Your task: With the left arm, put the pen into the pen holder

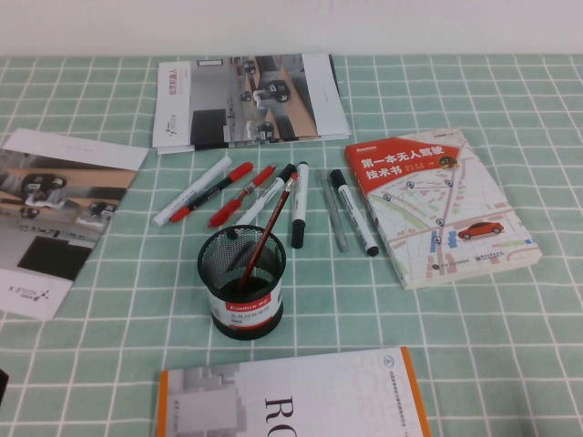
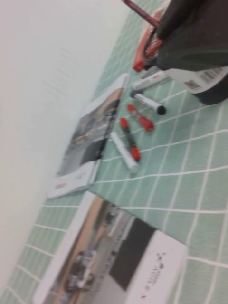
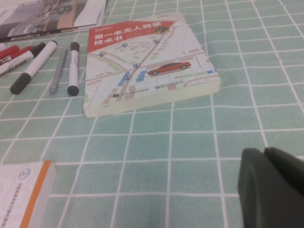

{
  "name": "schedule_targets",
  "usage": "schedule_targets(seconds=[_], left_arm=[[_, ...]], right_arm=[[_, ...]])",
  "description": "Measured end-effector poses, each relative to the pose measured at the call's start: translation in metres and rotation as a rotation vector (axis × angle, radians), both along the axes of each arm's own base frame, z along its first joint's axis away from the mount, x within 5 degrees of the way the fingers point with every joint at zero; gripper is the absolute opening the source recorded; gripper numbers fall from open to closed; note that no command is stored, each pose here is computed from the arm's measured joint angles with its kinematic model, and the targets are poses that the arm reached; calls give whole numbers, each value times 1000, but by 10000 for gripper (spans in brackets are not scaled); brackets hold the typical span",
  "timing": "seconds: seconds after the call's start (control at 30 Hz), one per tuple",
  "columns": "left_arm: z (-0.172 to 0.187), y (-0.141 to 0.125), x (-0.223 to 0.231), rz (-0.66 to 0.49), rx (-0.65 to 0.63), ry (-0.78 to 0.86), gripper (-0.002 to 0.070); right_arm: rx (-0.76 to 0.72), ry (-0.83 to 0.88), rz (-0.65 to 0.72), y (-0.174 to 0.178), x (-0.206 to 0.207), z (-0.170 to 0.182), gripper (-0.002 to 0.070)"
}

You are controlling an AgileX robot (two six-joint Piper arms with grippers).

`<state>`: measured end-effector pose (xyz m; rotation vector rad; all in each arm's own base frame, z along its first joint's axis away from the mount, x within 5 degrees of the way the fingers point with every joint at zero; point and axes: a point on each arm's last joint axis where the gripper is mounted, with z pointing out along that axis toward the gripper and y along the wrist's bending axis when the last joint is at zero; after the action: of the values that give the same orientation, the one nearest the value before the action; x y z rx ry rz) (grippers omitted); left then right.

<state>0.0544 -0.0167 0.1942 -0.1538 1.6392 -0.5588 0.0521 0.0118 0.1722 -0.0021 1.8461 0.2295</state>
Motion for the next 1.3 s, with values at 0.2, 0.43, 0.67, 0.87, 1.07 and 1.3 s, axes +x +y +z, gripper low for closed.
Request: schedule_targets(seconds=[0.2,0.43,0.67,0.87,1.07,1.3], left_arm=[[4,1,0,15,-9,-38,-4],[16,1,-2,6,-3,-62,-3],[52,-3,6,-26,82,-19,-4],[78,-11,33,-60,161,108,-3],[100,-24,76,-115,268,247,-4],[112,-46,150,-246,411,465,-3]], right_arm=[[0,0,0,0,0,0,-20],[0,0,0,0,0,0,-20],[0,0,0,0,0,0,-20],[0,0,0,0,0,0,-20],[0,0,0,0,0,0,-20],[0,0,0,0,0,0,-20]])
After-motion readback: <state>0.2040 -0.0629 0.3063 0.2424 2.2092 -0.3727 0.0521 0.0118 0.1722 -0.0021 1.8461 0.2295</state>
